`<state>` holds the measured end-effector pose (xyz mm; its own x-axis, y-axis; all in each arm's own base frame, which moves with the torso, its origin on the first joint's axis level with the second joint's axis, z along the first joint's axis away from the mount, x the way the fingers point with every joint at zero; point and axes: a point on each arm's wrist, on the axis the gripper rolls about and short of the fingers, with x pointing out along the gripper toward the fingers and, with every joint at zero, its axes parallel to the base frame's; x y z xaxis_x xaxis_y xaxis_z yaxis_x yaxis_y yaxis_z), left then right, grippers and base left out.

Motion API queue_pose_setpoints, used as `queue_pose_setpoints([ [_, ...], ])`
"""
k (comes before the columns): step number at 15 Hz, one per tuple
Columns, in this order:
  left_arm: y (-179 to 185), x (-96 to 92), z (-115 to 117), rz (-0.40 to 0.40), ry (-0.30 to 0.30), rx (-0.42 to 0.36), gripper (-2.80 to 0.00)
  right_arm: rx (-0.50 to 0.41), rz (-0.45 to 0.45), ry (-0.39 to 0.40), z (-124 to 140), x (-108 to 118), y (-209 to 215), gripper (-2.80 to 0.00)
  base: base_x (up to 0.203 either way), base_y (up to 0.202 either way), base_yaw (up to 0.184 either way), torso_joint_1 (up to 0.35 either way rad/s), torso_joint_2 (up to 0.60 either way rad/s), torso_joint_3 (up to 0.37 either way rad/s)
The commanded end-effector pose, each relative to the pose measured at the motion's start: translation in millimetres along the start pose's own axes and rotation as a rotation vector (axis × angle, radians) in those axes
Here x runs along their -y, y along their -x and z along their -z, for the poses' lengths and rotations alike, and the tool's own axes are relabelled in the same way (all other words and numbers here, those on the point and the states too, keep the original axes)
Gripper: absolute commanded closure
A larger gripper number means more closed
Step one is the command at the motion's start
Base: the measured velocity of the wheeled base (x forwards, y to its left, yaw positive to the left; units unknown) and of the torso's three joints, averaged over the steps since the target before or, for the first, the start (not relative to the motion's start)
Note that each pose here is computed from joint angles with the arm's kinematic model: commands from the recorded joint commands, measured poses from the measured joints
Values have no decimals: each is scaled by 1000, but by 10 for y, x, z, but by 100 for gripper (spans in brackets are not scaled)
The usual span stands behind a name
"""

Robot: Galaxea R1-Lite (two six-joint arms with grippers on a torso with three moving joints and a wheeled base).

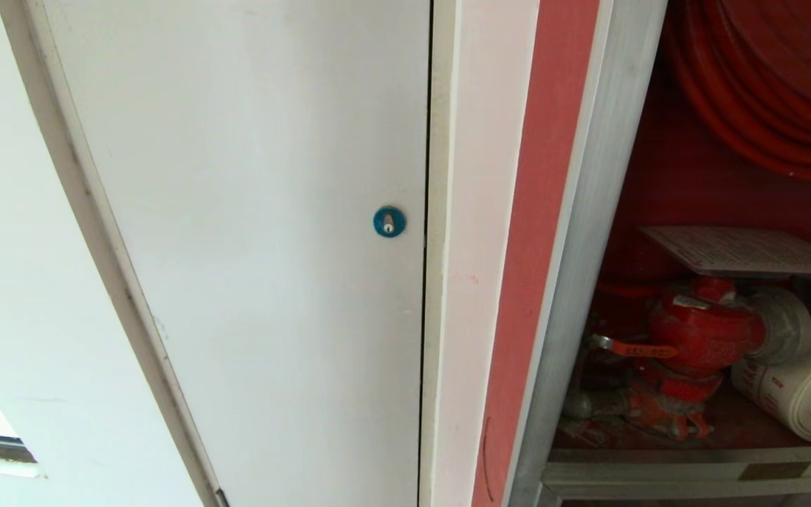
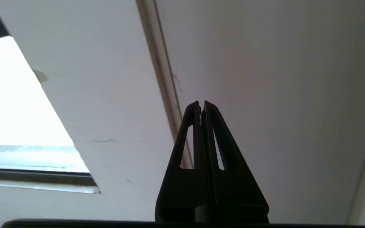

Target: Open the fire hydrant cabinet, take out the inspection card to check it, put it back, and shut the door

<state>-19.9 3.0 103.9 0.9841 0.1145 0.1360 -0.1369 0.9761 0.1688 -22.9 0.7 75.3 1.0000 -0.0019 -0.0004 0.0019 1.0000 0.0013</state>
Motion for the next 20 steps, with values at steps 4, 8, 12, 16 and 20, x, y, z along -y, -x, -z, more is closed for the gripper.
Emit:
queue_pose_setpoints([
  [4, 65, 70, 221, 163, 76, -70, 0, -1, 0, 0, 0, 0, -1, 0, 0, 0, 0, 0, 0, 0],
  [8, 72, 80, 280, 174, 90, -128, 0, -1, 0, 0, 0, 0, -1, 0, 0, 0, 0, 0, 0, 0],
  [12, 72, 80, 280, 168, 142, -133, 0, -1, 0, 0, 0, 0, -1, 0, 0, 0, 0, 0, 0, 0],
  [16, 72, 80, 280, 167, 144, -133, 0, -1, 0, 0, 0, 0, -1, 0, 0, 0, 0, 0, 0, 0],
  [20, 72, 80, 280, 167, 144, -133, 0, -1, 0, 0, 0, 0, -1, 0, 0, 0, 0, 0, 0, 0],
])
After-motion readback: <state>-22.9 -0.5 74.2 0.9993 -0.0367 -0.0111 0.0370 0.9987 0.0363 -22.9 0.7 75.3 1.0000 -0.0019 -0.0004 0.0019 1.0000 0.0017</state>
